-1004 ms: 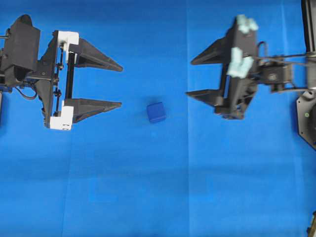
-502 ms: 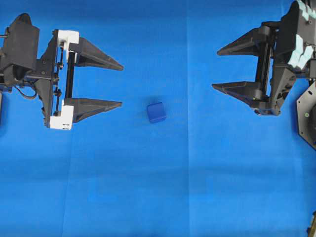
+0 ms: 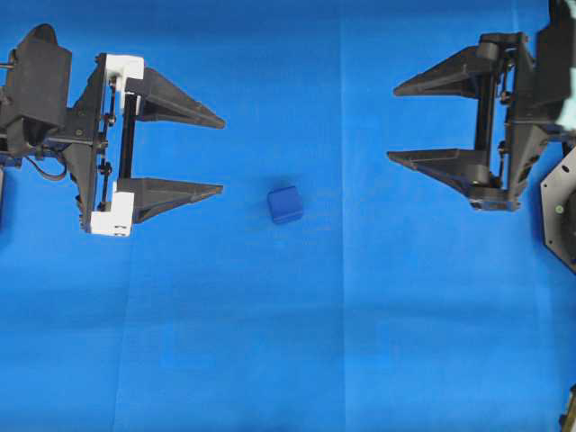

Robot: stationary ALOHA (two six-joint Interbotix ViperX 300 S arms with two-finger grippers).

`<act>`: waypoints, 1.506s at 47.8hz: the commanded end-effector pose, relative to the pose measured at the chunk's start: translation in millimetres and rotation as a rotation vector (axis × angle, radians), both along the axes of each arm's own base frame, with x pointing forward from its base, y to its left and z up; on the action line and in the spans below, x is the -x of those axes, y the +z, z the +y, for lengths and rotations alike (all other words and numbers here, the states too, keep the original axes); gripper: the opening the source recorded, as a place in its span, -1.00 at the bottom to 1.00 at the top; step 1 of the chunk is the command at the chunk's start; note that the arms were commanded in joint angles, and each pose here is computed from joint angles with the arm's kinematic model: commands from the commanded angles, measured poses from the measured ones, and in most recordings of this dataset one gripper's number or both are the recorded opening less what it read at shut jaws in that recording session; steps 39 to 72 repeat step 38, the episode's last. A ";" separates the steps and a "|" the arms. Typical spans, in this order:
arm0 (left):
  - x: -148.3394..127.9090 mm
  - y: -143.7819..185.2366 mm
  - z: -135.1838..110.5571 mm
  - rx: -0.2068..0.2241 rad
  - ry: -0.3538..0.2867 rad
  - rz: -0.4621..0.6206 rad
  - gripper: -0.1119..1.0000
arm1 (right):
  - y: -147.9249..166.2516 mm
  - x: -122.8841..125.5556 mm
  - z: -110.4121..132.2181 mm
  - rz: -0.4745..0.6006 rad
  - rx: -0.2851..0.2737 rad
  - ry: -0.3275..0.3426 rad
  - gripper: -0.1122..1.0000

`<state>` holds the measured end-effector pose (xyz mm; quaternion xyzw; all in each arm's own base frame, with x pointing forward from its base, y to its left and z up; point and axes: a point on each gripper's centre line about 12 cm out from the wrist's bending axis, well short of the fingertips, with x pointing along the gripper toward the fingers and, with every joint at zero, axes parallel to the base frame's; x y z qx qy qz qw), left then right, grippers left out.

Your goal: Handover the blue block to the right arm after grasping it with the left arm, then place it in the designated position.

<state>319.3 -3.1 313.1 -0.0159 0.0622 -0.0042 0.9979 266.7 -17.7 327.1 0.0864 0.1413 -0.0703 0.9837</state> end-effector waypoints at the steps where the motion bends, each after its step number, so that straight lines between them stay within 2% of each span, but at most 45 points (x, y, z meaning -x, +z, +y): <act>1: -0.2 14.9 0.4 -0.001 0.001 -0.046 0.88 | 10.5 3.3 4.2 -0.078 0.024 0.038 0.59; 8: -0.2 14.9 0.4 -0.003 0.001 -0.046 0.88 | 10.9 8.4 7.1 -0.160 0.037 0.080 0.59; 18: -0.2 14.9 0.4 -0.003 0.001 -0.046 0.88 | 2.4 9.9 6.1 -0.197 0.031 0.098 0.59; 72: -0.1 14.3 0.4 -0.003 0.001 -0.045 0.88 | 0.1 9.5 4.7 -0.184 0.030 0.090 0.59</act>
